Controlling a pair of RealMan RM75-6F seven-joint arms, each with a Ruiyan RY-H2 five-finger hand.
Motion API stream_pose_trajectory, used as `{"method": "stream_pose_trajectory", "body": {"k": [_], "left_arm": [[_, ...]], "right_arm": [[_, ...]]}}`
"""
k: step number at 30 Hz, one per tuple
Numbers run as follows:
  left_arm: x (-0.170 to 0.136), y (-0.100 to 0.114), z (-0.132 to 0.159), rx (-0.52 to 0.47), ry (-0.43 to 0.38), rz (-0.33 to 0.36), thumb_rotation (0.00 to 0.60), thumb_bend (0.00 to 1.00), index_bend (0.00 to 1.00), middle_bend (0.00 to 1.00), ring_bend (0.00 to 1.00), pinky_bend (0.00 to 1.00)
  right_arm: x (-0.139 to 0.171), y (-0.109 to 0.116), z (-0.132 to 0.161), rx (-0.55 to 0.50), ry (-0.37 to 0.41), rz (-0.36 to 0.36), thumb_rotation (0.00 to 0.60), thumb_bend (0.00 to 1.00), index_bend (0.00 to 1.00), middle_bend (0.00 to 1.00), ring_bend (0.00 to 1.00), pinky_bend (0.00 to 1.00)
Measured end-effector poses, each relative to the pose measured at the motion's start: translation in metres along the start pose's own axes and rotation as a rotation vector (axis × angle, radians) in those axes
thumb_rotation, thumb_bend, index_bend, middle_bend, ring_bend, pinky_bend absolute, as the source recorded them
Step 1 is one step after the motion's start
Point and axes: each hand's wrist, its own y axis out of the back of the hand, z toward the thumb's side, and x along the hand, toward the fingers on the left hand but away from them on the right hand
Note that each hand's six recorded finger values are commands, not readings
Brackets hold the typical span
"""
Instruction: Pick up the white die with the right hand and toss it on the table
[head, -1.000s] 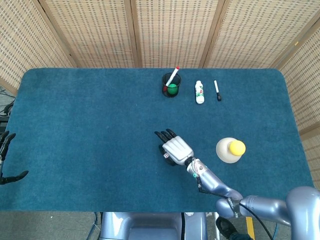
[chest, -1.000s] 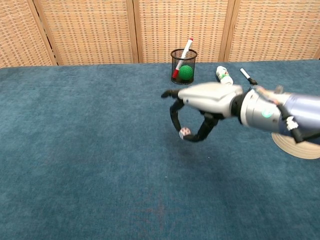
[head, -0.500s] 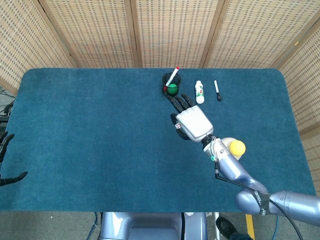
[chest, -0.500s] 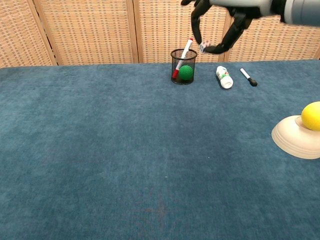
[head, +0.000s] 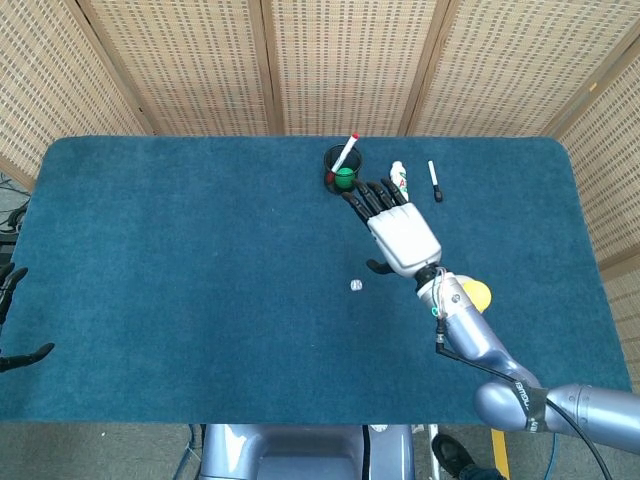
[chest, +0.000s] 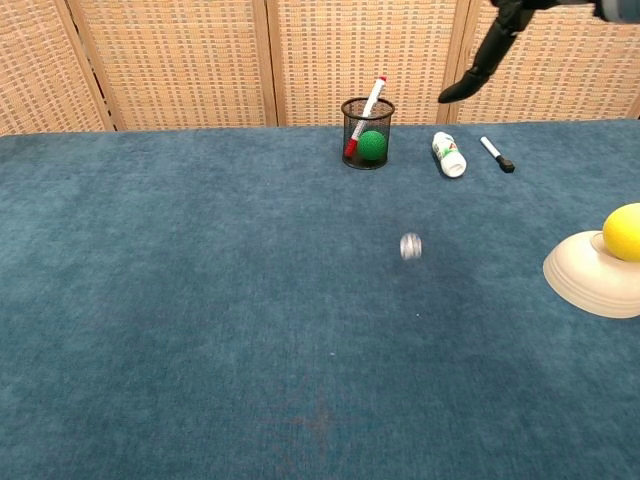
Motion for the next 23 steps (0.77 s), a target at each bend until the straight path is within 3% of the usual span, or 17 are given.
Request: {"method": "stream_pose_trajectory", "body": {"k": [5, 11, 18, 23], "left_arm": [[0.0, 0.0, -0.001, -0.003, 0.0, -0.002, 0.6, 0.04, 0.0, 0.0, 0.0, 0.0], [-0.002, 0.001, 0.0, -0.004, -0.001, 0.005, 0.6, 0.04, 0.0, 0.0, 0.0, 0.0], [-0.003, -0.003, 0.003, 0.016, -0.007, 0.003, 0.6, 0.04, 0.0, 0.0, 0.0, 0.0], [-0.003, -0.003, 0.005, 0.025, -0.01, 0.016, 0.6, 0.04, 0.0, 0.0, 0.0, 0.0]], "right_arm": [[0.02, 0.0, -0.028, -0.013, -0.044, -0.022, 0.6, 0.19, 0.02, 0.0, 0.0, 0.0], [0.063, -0.01, -0.079, -0.033, -0.117, -0.066, 0.6, 0.0, 0.02, 0.0, 0.0, 0.0], [0.145, -0.044, -0.151, -0.059, -0.26, -0.116, 0.6, 0.0, 0.02, 0.0, 0.0, 0.0], [0.186, -0.059, -0.162, -0.059, -0.299, -0.165, 0.6, 0.0, 0.02, 0.0, 0.0, 0.0]]}}
